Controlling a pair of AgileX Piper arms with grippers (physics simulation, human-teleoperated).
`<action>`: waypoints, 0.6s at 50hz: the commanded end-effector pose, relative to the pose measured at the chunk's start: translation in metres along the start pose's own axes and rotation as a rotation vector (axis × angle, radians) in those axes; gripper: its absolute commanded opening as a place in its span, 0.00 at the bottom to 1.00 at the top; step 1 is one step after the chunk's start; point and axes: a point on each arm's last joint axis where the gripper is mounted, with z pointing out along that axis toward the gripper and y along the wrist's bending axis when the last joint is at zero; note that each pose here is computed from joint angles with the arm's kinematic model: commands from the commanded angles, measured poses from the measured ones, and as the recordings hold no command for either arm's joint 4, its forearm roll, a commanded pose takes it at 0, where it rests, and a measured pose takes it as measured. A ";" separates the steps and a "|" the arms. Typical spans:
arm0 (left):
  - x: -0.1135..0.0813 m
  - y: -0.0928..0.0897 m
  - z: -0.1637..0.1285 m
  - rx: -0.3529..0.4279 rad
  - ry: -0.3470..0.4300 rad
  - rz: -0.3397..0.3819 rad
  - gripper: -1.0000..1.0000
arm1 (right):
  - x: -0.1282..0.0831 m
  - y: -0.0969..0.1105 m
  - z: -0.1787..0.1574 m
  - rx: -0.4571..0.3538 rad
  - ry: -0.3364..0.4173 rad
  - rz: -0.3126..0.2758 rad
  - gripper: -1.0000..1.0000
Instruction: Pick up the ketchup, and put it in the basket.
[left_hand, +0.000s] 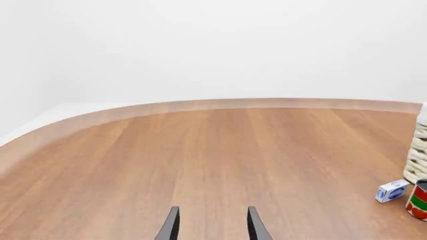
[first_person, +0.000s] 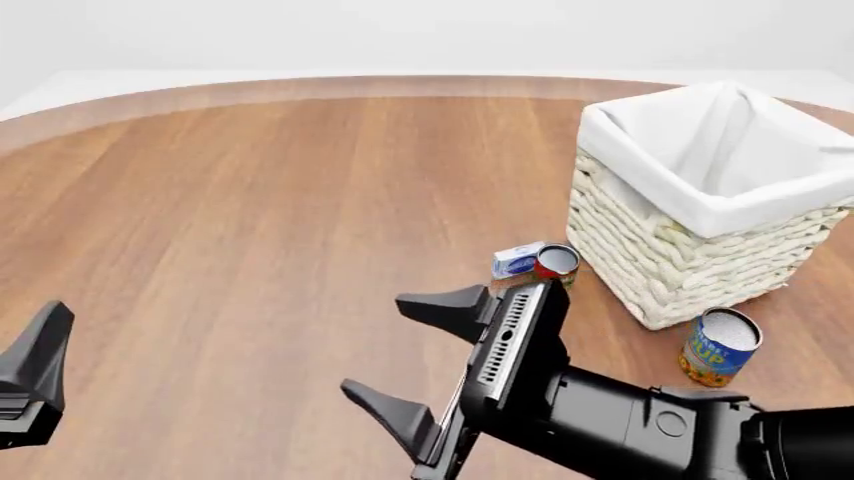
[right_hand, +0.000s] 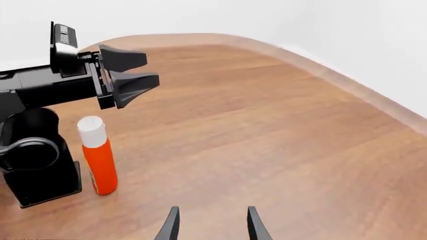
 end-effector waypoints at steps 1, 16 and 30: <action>0.000 0.000 0.000 0.000 0.000 0.000 1.00 | -0.001 0.012 0.015 -0.047 0.020 0.001 1.00; 0.000 0.000 0.000 0.000 0.000 0.000 1.00 | -0.008 0.024 0.028 -0.091 0.022 -0.005 1.00; 0.000 0.000 0.000 0.000 0.000 0.000 1.00 | -0.013 0.039 0.042 -0.141 0.029 -0.003 1.00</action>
